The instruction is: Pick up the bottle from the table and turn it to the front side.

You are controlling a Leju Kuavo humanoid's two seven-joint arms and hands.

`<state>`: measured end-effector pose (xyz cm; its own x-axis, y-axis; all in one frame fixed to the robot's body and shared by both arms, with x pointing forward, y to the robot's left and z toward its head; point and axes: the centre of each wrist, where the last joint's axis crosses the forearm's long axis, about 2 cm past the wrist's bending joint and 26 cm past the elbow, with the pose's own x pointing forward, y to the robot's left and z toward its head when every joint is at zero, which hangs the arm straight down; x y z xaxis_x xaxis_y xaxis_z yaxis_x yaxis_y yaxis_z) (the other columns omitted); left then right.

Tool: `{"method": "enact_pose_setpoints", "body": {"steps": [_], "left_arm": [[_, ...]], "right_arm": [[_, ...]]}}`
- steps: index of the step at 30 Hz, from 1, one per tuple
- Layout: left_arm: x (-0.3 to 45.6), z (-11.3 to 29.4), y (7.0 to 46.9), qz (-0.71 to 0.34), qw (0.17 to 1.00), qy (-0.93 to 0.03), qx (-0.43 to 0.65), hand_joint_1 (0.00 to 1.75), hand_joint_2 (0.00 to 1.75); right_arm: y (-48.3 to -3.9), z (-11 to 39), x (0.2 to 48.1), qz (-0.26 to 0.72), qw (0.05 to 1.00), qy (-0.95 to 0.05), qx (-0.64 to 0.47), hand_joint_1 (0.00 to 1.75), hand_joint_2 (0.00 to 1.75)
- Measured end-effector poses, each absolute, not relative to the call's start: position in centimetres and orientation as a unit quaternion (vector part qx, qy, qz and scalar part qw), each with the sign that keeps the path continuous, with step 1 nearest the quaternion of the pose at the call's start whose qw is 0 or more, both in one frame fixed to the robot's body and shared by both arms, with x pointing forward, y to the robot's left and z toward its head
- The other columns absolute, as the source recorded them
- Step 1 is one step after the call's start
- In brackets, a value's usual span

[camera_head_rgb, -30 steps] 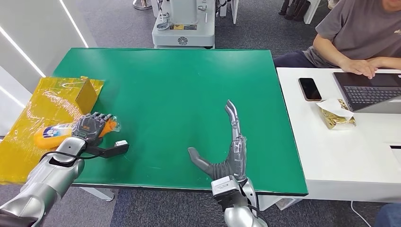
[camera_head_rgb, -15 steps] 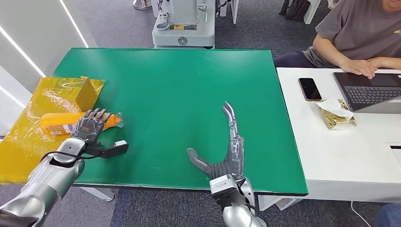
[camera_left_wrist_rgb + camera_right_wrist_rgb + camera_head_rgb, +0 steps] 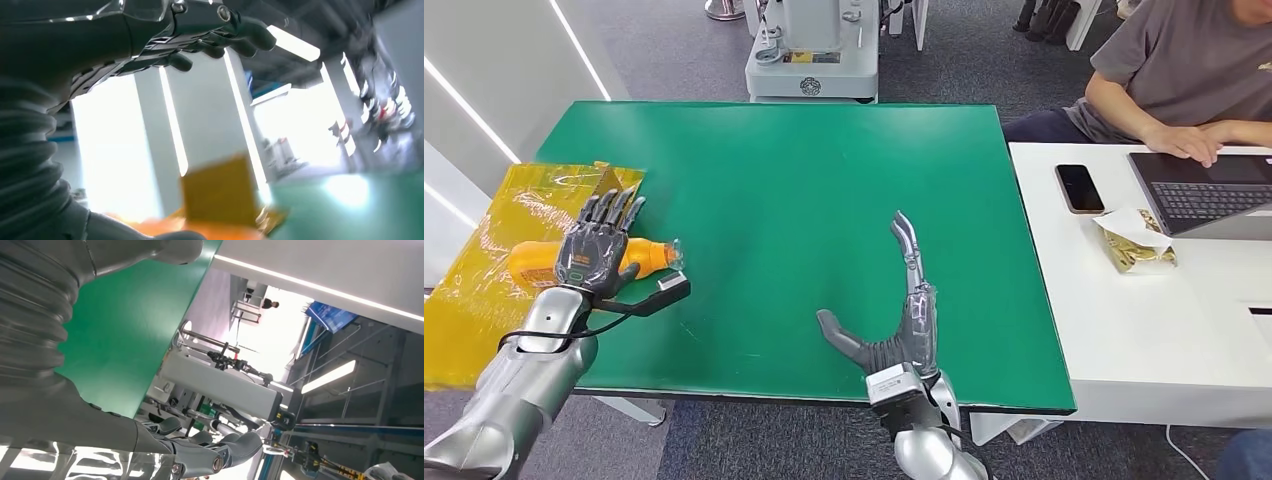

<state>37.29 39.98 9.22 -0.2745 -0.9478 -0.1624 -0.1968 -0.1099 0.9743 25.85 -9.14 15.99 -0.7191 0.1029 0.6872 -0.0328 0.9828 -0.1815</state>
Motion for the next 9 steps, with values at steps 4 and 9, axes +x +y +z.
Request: {"method": "enact_pose_setpoints", "body": {"steps": [4,9], "left_arm": [[38.2,13.0,37.8,-0.383,0.290,-0.731,0.485,0.00,1.75],[38.2,17.9,34.8,-0.148,0.262,-0.832,0.466,0.00,1.75]], "right_arm": [[-9.1,16.0,25.9,0.090,0.374,-0.923,-0.017,0.00,1.75],[-9.1,16.0,26.0,0.089,0.375,-0.923,-0.014,0.00,1.75]]}}
